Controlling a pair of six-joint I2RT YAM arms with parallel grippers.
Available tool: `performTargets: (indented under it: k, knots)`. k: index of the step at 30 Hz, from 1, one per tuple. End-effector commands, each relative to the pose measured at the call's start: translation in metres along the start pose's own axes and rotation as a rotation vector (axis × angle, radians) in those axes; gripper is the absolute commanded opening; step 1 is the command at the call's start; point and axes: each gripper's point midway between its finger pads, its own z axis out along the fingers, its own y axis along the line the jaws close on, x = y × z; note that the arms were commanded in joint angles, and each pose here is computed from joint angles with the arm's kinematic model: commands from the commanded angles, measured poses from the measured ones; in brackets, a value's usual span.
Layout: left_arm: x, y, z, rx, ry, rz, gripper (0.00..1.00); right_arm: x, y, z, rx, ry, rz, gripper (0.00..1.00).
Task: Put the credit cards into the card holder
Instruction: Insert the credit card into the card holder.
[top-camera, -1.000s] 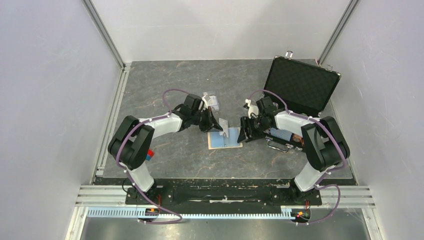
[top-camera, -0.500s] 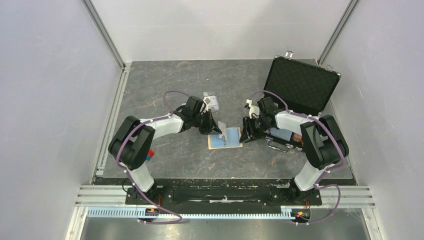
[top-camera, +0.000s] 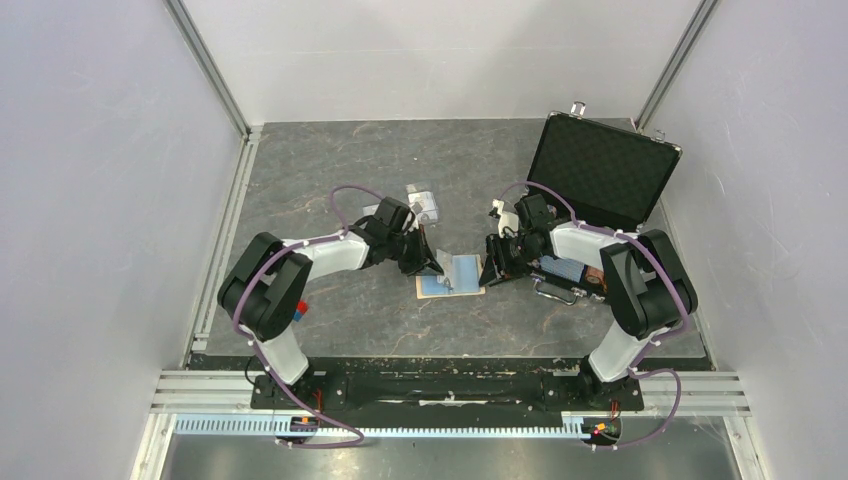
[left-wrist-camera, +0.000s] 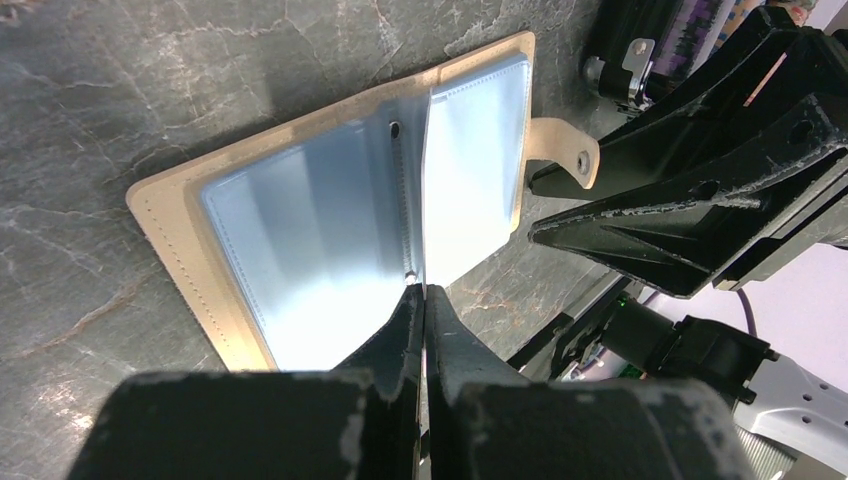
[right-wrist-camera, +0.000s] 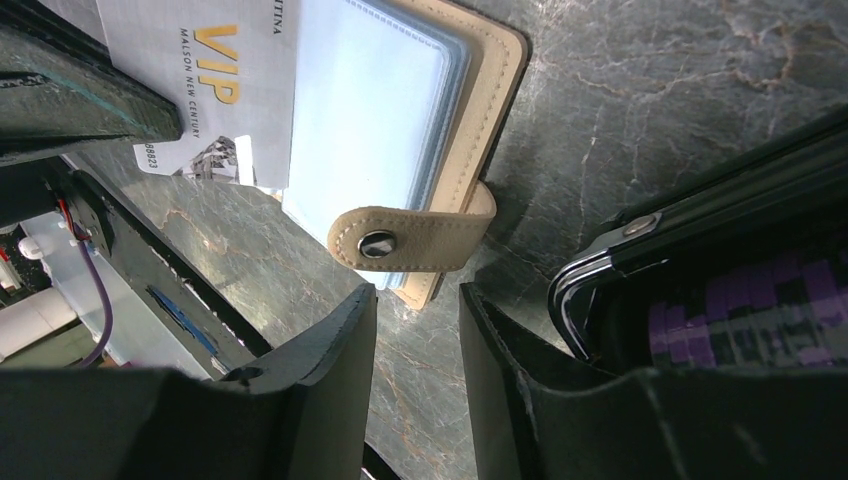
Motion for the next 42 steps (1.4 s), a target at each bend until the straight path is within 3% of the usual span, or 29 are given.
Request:
performTargets:
  k: [1,42]
  knots:
    - [-0.002,-0.011,0.001,0.031,-0.015,0.003,0.02,0.007,-0.008,0.004,0.011,0.021,-0.01,0.39]
    - [0.018,-0.004,0.03,0.003,0.089,-0.006,0.02,0.014,-0.01,0.009,0.0,0.033,0.005,0.32]
